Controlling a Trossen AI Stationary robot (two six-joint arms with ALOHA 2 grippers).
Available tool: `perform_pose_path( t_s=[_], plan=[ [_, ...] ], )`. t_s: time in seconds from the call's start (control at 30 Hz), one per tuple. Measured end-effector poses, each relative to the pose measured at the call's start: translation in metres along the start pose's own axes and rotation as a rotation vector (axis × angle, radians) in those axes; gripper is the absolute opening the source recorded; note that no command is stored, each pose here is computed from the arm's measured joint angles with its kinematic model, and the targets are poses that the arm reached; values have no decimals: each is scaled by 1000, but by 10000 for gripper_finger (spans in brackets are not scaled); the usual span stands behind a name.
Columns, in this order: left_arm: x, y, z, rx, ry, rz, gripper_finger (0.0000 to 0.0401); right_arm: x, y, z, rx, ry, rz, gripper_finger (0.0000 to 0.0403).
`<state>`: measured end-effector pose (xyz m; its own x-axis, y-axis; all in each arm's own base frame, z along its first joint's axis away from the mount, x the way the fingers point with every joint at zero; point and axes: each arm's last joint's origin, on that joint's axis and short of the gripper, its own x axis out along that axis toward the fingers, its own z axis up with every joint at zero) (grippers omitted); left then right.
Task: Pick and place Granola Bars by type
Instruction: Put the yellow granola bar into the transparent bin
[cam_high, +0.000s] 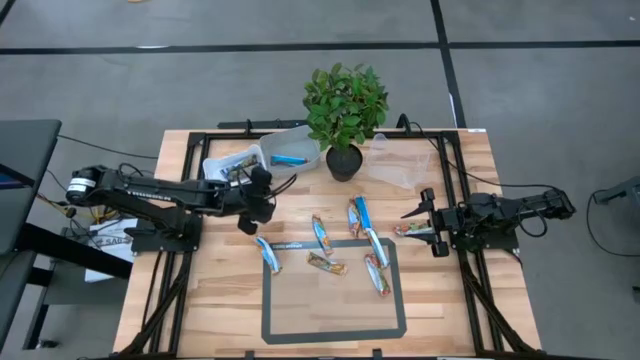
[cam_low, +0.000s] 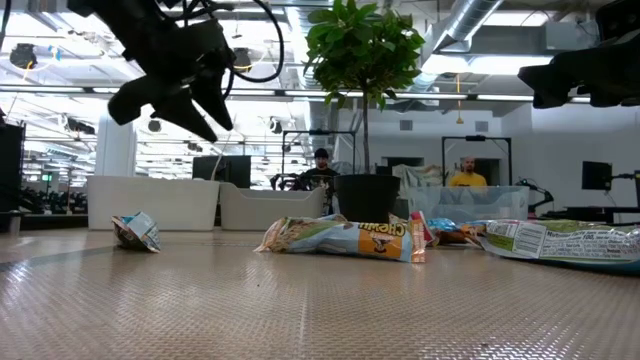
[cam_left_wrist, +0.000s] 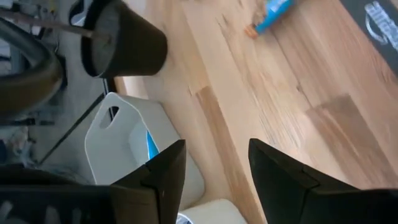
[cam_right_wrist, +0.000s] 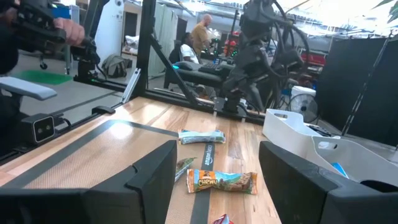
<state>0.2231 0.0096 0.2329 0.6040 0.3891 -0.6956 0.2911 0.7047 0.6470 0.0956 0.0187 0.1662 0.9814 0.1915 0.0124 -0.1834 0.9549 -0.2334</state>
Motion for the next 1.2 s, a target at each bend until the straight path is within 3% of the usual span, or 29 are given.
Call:
perform_pose_path(
  t_s=[0.13, 0.43, 0.67, 0.8, 1.2],
  plan=[
    [0, -2, -3, 31, 34, -6, 168, 0, 0, 0, 0, 0, 0, 223],
    [1, 7, -3, 17, 83, 115, 168, 0, 0, 0, 0, 0, 0, 223],
    [5, 1, 1, 3, 11, 17, 168, 0, 0, 0, 0, 0, 0, 223],
    [17, -9, 15, -47, -47, -32, 168, 0, 0, 0, 0, 0, 0, 224],
    [48, -38, 74, -103, -197, -48, 168, 0, 0, 0, 0, 0, 0, 224]
  ],
)
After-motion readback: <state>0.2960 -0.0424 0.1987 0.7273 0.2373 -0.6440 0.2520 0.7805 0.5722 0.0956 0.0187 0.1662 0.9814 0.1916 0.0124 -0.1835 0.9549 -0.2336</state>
